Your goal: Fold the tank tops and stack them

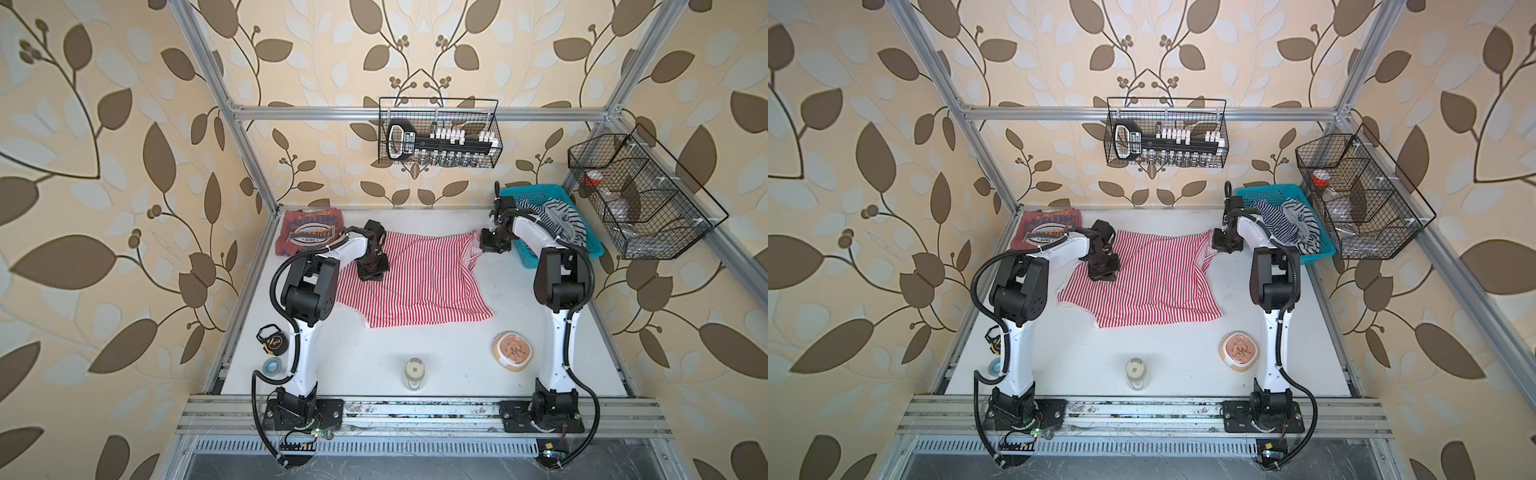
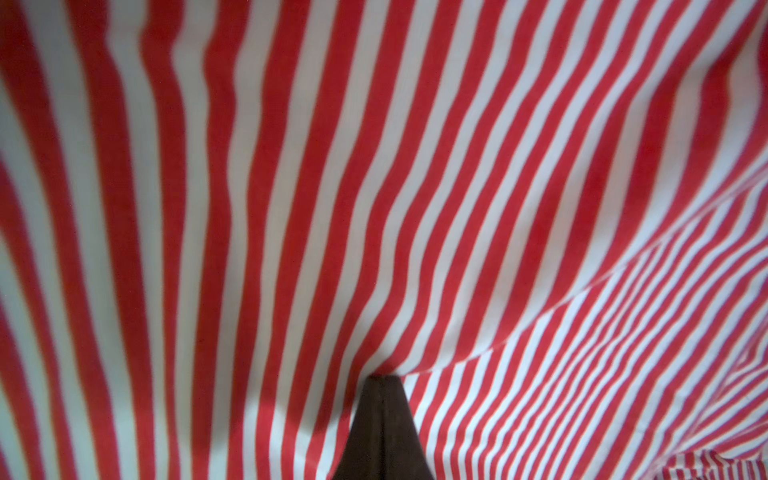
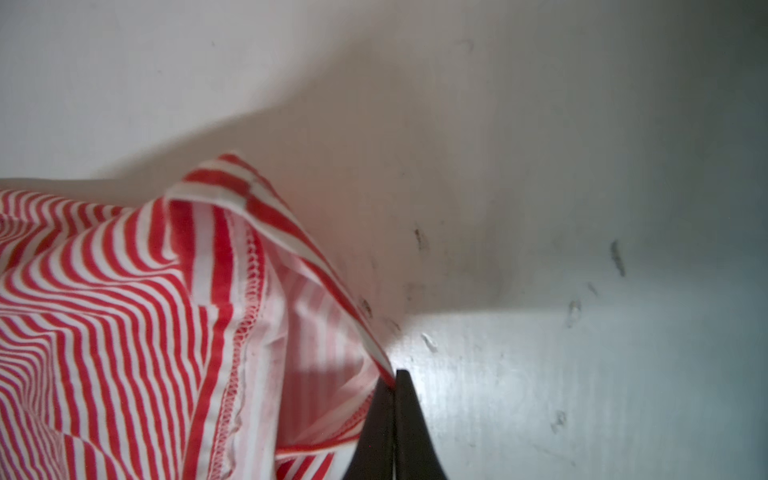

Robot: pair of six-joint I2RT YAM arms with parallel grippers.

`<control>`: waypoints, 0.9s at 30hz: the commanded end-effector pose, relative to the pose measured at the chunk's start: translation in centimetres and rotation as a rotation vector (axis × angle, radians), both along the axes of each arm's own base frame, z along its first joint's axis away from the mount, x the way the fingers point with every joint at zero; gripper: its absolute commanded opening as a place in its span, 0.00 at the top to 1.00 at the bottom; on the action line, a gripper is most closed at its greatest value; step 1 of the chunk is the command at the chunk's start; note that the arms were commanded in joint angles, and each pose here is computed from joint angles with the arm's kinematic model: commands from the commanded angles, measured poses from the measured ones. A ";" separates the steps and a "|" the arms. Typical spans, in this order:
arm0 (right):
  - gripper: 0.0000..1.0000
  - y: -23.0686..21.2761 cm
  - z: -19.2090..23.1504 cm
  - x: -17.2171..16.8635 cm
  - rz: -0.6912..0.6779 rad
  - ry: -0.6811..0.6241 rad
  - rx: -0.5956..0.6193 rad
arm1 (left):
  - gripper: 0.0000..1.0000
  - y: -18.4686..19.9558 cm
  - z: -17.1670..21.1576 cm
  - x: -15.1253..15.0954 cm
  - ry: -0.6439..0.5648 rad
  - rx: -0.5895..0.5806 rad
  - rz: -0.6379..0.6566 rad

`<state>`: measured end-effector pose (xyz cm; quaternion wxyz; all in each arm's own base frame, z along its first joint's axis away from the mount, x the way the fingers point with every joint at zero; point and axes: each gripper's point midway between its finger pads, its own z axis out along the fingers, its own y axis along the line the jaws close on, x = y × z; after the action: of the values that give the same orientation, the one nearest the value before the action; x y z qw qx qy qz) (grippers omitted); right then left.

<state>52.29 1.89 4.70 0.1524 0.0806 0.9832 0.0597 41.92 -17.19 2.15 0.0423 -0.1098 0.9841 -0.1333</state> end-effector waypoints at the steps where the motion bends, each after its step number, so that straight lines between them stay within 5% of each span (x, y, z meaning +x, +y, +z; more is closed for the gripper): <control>1: 1.00 -1.7 3.3 -0.1 0.014 -0.034 -0.051 | 1.00 3.7 -5.2 -2.5 0.146 0.141 0.043; 11: 0.98 -3.4 4.1 0.7 0.010 -0.038 -0.072 | 1.00 3.7 -6.0 -2.6 0.161 0.145 0.044; 18: 0.65 -1.7 5.3 -0.2 0.031 -0.080 -0.017 | 1.00 3.4 -5.9 -2.4 0.156 0.130 0.043; 27: 0.63 4.5 4.7 -3.2 0.132 -0.083 0.063 | 1.00 3.1 -5.6 -2.3 0.150 0.113 0.043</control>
<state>49.35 4.18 9.41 0.1841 0.0377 0.9789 0.0807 41.98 -17.19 2.08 0.0327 -0.1166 0.9822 -0.1438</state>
